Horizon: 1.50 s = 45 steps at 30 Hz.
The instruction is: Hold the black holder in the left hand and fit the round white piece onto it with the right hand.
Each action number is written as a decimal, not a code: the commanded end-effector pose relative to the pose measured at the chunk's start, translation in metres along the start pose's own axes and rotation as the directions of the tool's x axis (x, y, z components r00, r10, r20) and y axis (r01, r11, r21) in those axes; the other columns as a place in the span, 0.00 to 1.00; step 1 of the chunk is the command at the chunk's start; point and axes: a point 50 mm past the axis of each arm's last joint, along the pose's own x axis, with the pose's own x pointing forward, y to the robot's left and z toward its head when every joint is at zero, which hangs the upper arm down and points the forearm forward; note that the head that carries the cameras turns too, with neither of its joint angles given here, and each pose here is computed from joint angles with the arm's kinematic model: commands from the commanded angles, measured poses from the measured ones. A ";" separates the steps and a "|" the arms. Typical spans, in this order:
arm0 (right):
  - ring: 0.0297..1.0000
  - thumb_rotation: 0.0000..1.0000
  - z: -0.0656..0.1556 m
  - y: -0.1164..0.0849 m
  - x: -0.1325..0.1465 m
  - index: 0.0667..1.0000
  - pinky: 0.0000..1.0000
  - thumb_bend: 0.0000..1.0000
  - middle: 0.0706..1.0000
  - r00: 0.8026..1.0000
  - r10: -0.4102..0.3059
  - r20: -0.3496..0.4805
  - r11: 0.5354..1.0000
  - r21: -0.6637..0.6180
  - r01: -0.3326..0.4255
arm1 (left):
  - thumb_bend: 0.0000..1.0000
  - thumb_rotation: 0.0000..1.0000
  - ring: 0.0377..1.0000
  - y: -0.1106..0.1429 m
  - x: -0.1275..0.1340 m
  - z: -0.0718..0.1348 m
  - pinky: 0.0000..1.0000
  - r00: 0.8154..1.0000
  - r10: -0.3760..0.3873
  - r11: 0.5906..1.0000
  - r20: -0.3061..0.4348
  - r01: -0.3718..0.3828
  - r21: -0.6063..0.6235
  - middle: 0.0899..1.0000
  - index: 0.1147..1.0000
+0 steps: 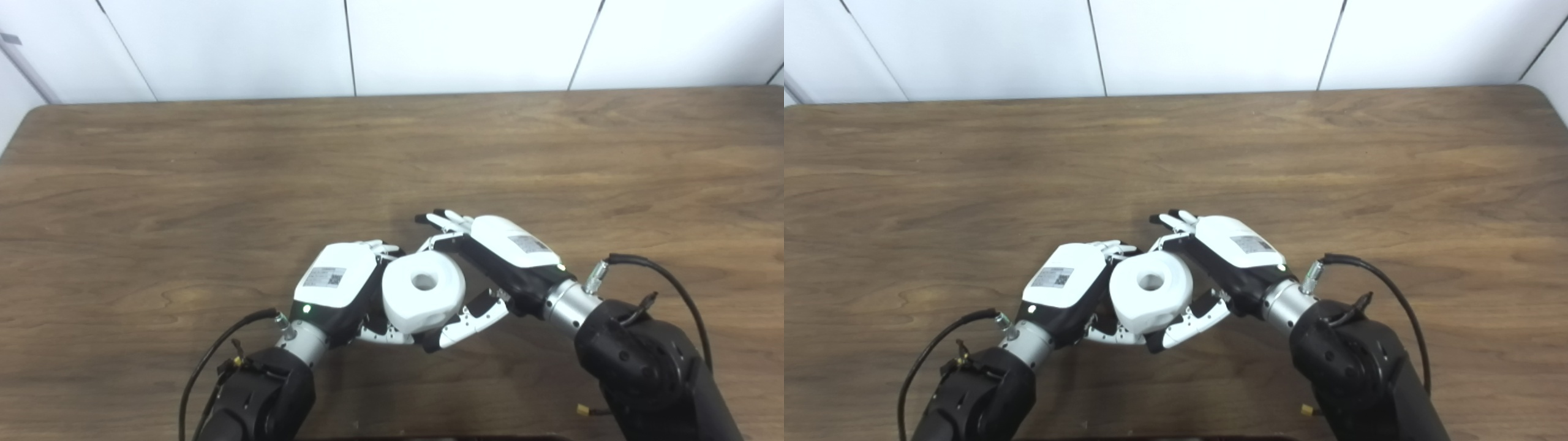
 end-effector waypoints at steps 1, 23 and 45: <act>1.00 0.40 0.011 -0.021 -0.003 0.94 1.00 1.00 0.95 0.996 -0.071 0.051 0.996 -0.047 0.074 | 0.51 0.06 0.87 -0.012 0.000 0.000 0.85 0.997 -0.072 0.997 -0.001 0.072 -0.015 0.81 0.42; 1.00 0.41 0.020 -0.049 -0.011 0.95 1.00 1.00 0.95 0.996 -0.068 0.063 0.994 -0.077 0.073 | 0.51 0.06 0.87 -0.011 0.001 0.001 0.85 0.997 -0.072 0.997 -0.003 0.072 -0.025 0.81 0.42; 1.00 0.43 0.013 -0.060 -0.007 0.96 1.00 1.00 0.94 0.994 -0.089 0.063 0.992 -0.078 0.094 | 0.78 0.25 0.91 0.007 0.003 0.004 0.86 0.987 -0.142 0.990 -0.070 0.139 -0.037 0.87 0.77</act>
